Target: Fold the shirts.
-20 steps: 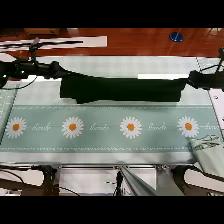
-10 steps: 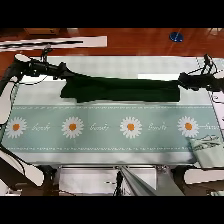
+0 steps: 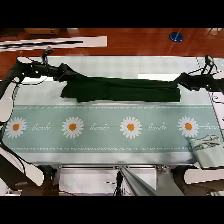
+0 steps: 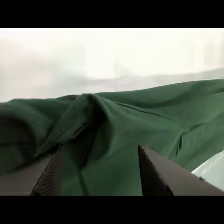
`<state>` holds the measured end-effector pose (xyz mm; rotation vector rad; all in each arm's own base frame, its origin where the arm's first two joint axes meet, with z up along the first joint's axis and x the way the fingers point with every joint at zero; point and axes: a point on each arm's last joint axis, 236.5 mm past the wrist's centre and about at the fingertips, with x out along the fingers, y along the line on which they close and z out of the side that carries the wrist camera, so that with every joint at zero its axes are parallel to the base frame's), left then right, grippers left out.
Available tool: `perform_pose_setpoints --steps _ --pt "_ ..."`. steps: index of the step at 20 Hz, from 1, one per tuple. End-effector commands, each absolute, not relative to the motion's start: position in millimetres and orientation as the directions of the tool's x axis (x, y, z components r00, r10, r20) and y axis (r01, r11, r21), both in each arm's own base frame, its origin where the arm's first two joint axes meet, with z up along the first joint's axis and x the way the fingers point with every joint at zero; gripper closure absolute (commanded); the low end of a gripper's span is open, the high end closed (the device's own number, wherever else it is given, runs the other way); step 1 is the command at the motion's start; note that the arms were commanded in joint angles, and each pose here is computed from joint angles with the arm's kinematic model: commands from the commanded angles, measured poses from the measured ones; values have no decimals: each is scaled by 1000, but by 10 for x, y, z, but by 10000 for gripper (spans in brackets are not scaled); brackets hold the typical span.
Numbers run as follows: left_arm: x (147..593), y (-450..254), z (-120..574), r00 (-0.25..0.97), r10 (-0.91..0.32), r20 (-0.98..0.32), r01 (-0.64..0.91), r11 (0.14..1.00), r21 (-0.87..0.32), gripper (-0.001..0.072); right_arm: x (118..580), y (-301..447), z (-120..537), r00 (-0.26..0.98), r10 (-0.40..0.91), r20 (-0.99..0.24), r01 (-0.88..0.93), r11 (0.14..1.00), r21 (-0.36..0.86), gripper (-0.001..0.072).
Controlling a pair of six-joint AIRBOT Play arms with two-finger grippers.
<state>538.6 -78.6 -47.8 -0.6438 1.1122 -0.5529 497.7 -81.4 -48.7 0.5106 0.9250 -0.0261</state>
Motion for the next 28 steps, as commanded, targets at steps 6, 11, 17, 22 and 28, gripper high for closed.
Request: perform_pose_setpoints --steps 6,11,17,22,28 --pt "5200 -262 -37 370 -691 -621 62 685 -726 184 4334 -1074 -483 480 360 -800 381 736 560 169" --pt "5187 -350 135 378 -686 -621 102 698 -709 184 4499 -633 -760 456 495 -739 376 646 665 169" --pt "5143 -525 145 345 -704 -621 126 690 -713 184 4850 -33 -958 472 523 -710 270 681 681 681" --pt "5105 -662 376 351 -709 -612 176 692 -700 595 5100 -196 116 617 468 -632 95 754 650 685" --pt "4897 -1387 796 295 -748 -594 219 658 -720 681 4692 -206 610 578 429 -694 37 836 547 685"
